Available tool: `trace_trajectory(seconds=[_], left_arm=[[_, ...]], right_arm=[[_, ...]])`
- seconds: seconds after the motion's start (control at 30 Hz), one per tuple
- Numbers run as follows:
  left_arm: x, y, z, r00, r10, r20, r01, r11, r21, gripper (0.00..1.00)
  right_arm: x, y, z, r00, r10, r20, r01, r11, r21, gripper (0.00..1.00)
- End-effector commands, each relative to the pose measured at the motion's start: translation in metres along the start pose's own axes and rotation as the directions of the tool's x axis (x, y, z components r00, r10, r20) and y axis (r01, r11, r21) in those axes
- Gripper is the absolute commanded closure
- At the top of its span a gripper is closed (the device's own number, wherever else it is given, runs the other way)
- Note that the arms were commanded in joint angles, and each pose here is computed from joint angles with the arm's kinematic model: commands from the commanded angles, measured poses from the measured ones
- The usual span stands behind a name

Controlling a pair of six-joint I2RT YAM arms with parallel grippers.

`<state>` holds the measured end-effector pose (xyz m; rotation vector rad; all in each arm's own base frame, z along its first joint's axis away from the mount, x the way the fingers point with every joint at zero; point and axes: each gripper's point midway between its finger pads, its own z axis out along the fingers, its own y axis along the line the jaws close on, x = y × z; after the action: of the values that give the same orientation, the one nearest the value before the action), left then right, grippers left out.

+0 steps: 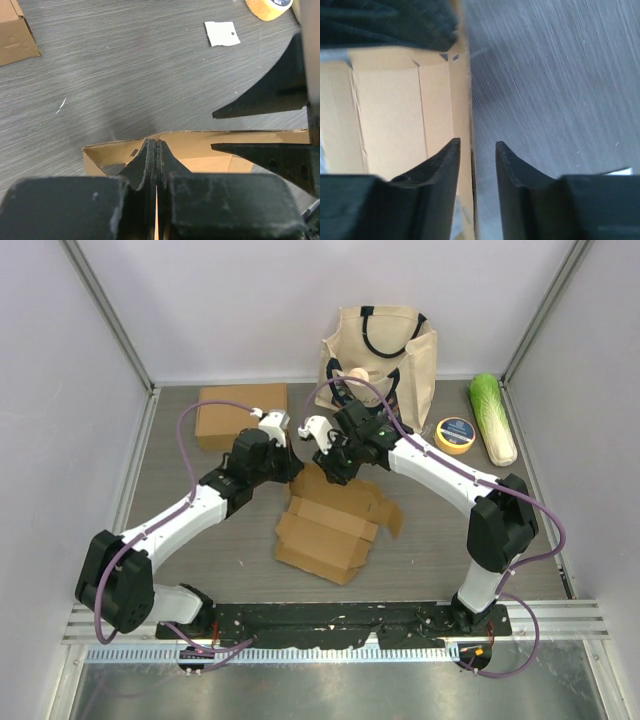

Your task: Fold the paper box

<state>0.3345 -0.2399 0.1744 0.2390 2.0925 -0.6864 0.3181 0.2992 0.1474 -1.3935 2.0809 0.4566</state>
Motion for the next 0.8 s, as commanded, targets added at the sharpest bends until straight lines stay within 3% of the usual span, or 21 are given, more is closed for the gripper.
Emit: trace_trajectory(seconds=[0.0, 0.07, 0.17, 0.23, 0.3, 0.33, 0.37, 0.4, 0.43, 0.47, 0.5, 0.57, 0.6, 0.7, 0.73, 0.77], left_arm=[[-0.01, 0.001, -0.002, 0.995, 0.062, 0.084, -0.057, 0.997, -0.054, 1.0], [-0.014, 0.008, -0.005, 0.986, 0.073, 0.152, -0.057, 0.993, -0.106, 1.0], [-0.019, 0.009, -0.012, 0.974, 0.065, 0.218, -0.036, 0.99, -0.137, 1.0], [-0.021, 0.008, -0.015, 0.967, 0.059, 0.246, -0.023, 0.989, -0.147, 1.0], [-0.024, 0.009, -0.019, 0.958, 0.057, 0.28, -0.011, 0.986, -0.164, 1.0], [-0.024, 0.007, -0.019, 0.954, 0.05, 0.297, -0.003, 0.988, -0.157, 1.0], [-0.024, 0.009, -0.02, 0.95, 0.05, 0.308, 0.003, 0.985, -0.171, 1.0], [-0.025, 0.008, -0.022, 0.947, 0.049, 0.316, 0.006, 0.985, -0.17, 1.0], [-0.025, 0.006, -0.023, 0.944, 0.054, 0.326, 0.001, 0.986, -0.167, 1.0], [-0.024, 0.005, -0.024, 0.942, 0.059, 0.331, -0.003, 0.986, -0.167, 1.0], [-0.024, 0.006, -0.024, 0.941, 0.063, 0.334, -0.005, 0.985, -0.171, 1.0], [-0.02, 0.004, -0.022, 0.942, 0.076, 0.327, -0.019, 0.985, -0.173, 1.0], [-0.02, 0.004, -0.022, 0.942, 0.082, 0.325, -0.025, 0.984, -0.177, 1.0], [-0.018, -0.001, -0.022, 0.941, 0.119, 0.317, -0.063, 0.981, -0.181, 1.0], [-0.018, -0.004, -0.022, 0.941, 0.13, 0.314, -0.075, 0.98, -0.184, 1.0], [-0.018, -0.004, -0.024, 0.938, 0.154, 0.311, -0.096, 0.977, -0.192, 1.0]], right_arm=[[-0.025, -0.038, -0.023, 0.985, 0.149, 0.086, -0.163, 0.965, 0.204, 0.53], [-0.024, -0.048, -0.036, 0.949, 0.293, 0.113, -0.314, 0.907, 0.281, 0.44], [-0.017, -0.068, -0.074, 0.867, 0.461, 0.189, -0.494, 0.746, 0.446, 0.34], [-0.014, -0.071, -0.097, 0.805, 0.538, 0.248, -0.584, 0.647, 0.491, 0.34], [-0.027, -0.06, -0.113, 0.686, 0.623, 0.377, -0.726, 0.55, 0.412, 0.34], [-0.026, -0.049, -0.107, 0.638, 0.666, 0.387, -0.77, 0.529, 0.358, 0.34], [-0.034, -0.034, -0.101, 0.547, 0.728, 0.412, -0.837, 0.481, 0.26, 0.34], [-0.06, -0.023, -0.11, 0.492, 0.725, 0.482, -0.859, 0.495, 0.131, 0.34], [-0.048, -0.01, -0.093, 0.45, 0.766, 0.458, -0.882, 0.462, 0.093, 0.34], [-0.05, -0.008, -0.093, 0.367, 0.792, 0.487, -0.915, 0.4, 0.039, 0.33], [-0.059, -0.008, -0.096, 0.209, 0.831, 0.515, -0.958, 0.279, -0.061, 0.31], [-0.049, -0.008, -0.084, 0.078, 0.862, 0.501, -0.983, 0.151, -0.106, 0.3], [-0.061, -0.009, -0.083, -0.023, 0.87, 0.492, -0.979, 0.081, -0.189, 0.3], [-0.064, -0.011, -0.067, -0.164, 0.885, 0.435, -0.96, -0.043, -0.276, 0.3], [-0.058, -0.014, -0.058, -0.244, 0.88, 0.408, -0.948, -0.127, -0.293, 0.3], [-0.057, -0.013, -0.053, -0.283, 0.882, 0.376, -0.936, -0.168, -0.309, 0.31]])
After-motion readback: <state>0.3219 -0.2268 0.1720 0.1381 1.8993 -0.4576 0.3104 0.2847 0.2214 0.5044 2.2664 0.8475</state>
